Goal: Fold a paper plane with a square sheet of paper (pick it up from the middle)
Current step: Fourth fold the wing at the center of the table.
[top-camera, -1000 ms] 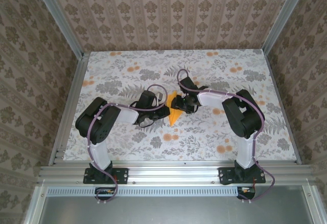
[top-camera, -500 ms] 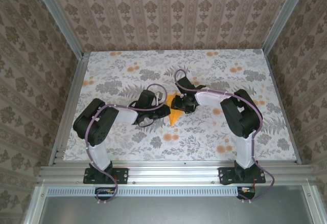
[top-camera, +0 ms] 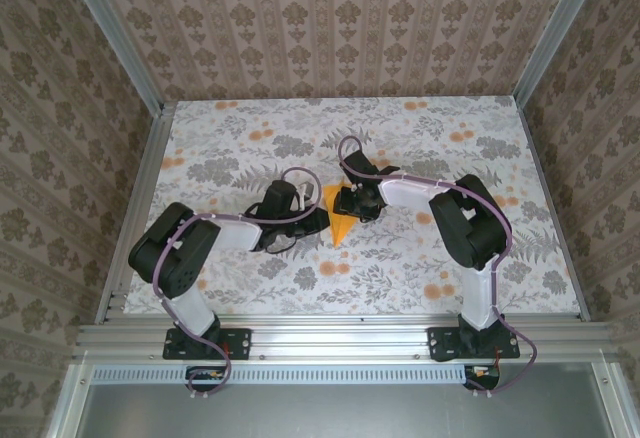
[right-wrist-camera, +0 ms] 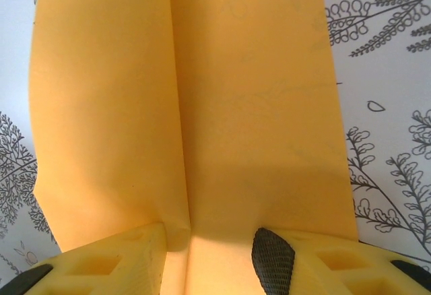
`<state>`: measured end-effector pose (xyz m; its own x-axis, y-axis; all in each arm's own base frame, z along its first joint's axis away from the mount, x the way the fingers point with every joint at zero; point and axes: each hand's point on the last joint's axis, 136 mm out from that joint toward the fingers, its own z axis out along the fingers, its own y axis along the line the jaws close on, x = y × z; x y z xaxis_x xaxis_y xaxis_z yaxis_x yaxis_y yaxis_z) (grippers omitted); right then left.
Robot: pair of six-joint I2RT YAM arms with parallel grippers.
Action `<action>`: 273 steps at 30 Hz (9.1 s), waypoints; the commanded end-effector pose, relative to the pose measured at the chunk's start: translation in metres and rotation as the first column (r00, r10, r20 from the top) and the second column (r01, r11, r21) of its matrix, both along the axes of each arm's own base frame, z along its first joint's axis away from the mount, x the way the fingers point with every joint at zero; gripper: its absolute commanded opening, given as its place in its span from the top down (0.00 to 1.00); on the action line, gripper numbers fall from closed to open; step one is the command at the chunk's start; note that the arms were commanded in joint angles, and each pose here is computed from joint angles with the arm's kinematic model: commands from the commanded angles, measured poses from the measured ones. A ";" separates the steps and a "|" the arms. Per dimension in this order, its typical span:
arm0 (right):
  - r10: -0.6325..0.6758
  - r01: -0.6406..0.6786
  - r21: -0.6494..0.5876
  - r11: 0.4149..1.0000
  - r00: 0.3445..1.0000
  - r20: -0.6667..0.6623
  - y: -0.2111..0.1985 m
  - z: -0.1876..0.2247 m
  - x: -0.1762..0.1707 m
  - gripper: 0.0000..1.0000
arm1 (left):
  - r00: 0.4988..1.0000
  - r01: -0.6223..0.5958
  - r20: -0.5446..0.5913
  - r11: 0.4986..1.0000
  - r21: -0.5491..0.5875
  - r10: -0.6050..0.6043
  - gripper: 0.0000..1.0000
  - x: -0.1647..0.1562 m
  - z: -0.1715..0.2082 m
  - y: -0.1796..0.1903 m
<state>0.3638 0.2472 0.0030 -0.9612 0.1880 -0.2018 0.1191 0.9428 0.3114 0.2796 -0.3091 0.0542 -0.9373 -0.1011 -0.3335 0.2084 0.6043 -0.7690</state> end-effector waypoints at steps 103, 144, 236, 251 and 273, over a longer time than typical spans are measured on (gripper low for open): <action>-0.172 -0.017 -0.485 0.874 0.923 -0.343 -0.109 -0.119 -0.095 0.53 | 0.999 -0.048 0.021 0.999 0.009 0.048 0.82 0.002 0.018 0.006; -0.213 0.002 -0.543 0.840 0.920 -0.327 -0.119 -0.123 -0.098 0.56 | 0.989 -0.145 0.024 0.985 -0.097 0.148 0.94 0.019 0.008 -0.003; 0.100 -0.111 0.171 0.979 0.992 0.075 -0.016 0.039 -0.011 0.49 | 0.973 -0.071 -0.192 0.955 0.288 0.130 1.00 -0.004 -0.067 0.020; 0.059 -0.059 -0.019 0.998 0.998 -0.014 -0.040 0.009 -0.017 0.57 | 0.984 -0.053 -0.151 0.970 0.238 0.091 1.00 0.004 -0.051 0.008; -0.002 0.010 0.066 0.998 0.992 -0.129 -0.038 -0.036 -0.040 0.58 | 0.998 0.011 -0.063 0.998 0.063 -0.007 0.98 0.012 -0.012 -0.026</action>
<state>0.3610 0.2302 0.0168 -0.9589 0.1893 -0.2113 0.0759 0.8888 0.4519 0.2915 -0.3281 0.0398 -0.9578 -0.0986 -0.2698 0.1382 0.6651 -0.7339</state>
